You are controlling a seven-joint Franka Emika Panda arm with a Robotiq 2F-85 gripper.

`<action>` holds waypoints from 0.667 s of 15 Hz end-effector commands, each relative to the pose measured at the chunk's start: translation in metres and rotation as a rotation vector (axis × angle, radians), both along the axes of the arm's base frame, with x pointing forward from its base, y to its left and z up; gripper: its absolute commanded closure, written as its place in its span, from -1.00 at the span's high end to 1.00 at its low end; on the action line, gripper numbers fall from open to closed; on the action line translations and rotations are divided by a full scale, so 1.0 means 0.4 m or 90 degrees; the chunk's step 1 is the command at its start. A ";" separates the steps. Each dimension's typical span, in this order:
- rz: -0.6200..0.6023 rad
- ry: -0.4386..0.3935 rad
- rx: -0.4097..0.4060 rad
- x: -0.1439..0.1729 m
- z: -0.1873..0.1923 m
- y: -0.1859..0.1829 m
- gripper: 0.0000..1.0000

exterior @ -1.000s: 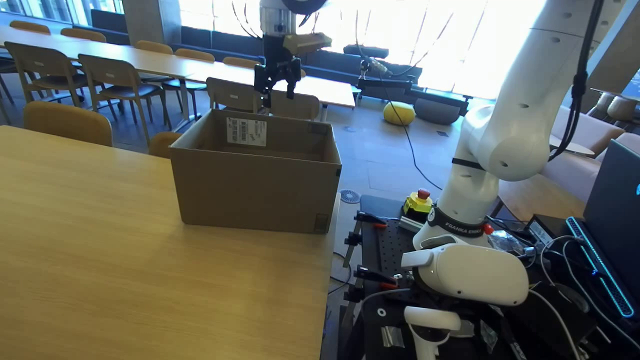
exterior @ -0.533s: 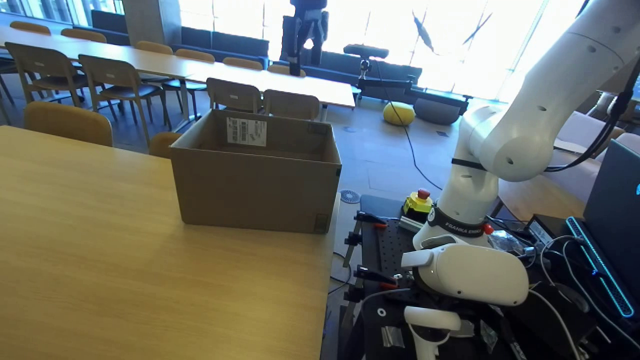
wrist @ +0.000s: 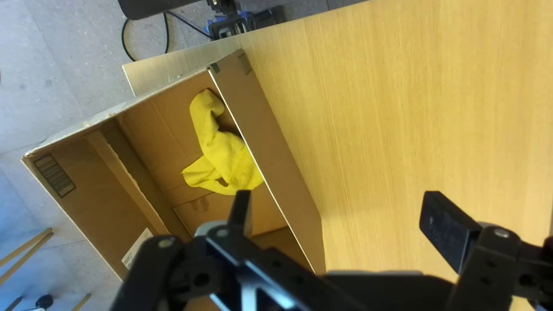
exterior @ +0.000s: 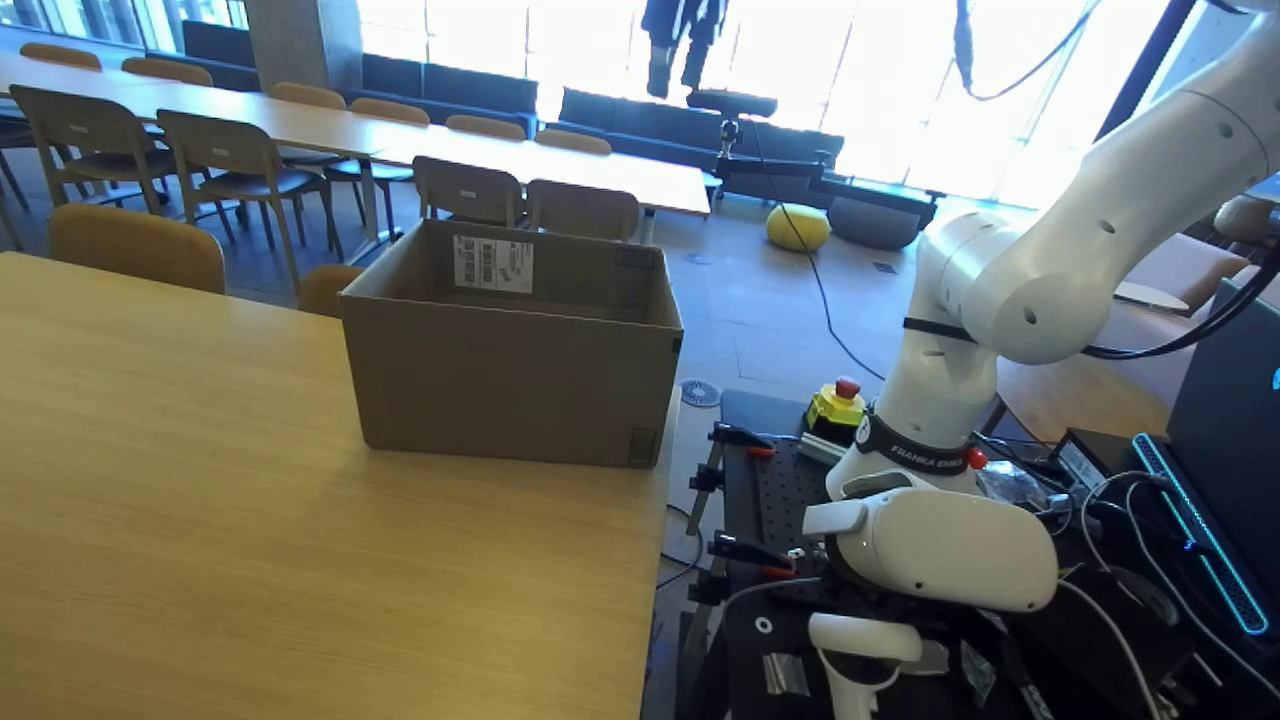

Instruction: Put the marker on the towel then put it inside the box

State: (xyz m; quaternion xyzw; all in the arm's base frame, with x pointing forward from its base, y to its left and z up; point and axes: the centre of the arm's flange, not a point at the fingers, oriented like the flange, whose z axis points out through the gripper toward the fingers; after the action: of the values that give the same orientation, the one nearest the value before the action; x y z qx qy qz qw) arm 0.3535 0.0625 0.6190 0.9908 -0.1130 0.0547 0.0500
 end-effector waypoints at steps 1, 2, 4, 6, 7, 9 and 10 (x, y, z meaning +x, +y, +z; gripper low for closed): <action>-0.001 -0.069 0.025 -0.063 -0.004 0.030 1.00; -0.002 -0.082 0.028 -0.064 -0.012 0.041 1.00; 0.001 -0.104 0.033 -0.069 -0.032 0.052 1.00; -0.004 -0.123 0.035 -0.065 -0.060 0.062 1.00; -0.012 -0.134 0.034 -0.062 -0.077 0.065 1.00; -0.029 -0.153 0.032 -0.055 -0.119 0.078 1.00; -0.034 -0.160 0.033 -0.057 -0.135 0.080 1.00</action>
State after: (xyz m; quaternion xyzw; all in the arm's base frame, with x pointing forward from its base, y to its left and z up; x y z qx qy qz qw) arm 0.3384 0.0885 0.5854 0.9814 -0.1261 0.1431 0.0227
